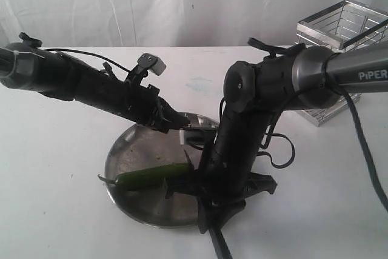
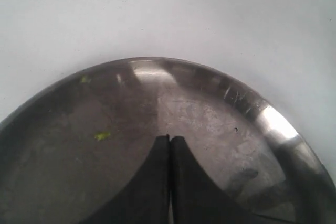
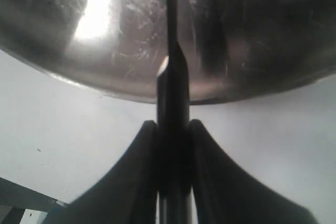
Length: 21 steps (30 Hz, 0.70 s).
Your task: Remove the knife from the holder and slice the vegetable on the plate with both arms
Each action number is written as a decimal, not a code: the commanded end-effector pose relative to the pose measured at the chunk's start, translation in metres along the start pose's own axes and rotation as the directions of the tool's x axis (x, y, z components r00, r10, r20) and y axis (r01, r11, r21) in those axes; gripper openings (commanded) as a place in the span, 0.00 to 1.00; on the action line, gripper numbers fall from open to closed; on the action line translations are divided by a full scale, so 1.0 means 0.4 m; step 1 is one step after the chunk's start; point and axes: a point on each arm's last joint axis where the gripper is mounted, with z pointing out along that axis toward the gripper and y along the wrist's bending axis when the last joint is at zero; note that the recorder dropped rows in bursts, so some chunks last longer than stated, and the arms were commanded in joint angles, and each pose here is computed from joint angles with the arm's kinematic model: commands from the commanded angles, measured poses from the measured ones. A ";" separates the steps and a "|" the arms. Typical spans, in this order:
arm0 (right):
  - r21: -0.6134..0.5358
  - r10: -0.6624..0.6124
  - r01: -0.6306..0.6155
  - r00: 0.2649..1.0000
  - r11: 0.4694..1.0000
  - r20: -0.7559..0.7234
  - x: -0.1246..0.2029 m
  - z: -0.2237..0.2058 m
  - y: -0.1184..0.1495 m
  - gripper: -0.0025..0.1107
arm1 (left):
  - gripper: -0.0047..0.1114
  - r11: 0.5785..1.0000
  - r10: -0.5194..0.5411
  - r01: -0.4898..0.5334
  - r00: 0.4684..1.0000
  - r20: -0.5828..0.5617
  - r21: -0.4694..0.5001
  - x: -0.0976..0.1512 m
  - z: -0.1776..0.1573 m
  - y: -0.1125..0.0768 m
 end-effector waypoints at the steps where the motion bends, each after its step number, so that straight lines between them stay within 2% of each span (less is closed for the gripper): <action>1: -0.009 -0.002 0.002 1.000 1.000 0.022 0.002 0.003 0.024 0.02 | 0.04 1.000 -0.005 0.005 1.000 0.023 0.031 -0.006 -0.002 -0.012; 10: -0.020 0.028 -0.027 0.998 0.999 0.050 -0.004 0.004 0.028 0.02 | 0.04 0.987 -0.149 0.150 0.989 -0.021 0.054 0.056 0.048 0.019; 21: -0.024 0.028 -0.027 0.996 0.999 0.079 -0.011 0.003 0.029 0.02 | 0.04 0.982 -0.159 0.163 0.986 -0.053 0.094 0.088 0.070 0.026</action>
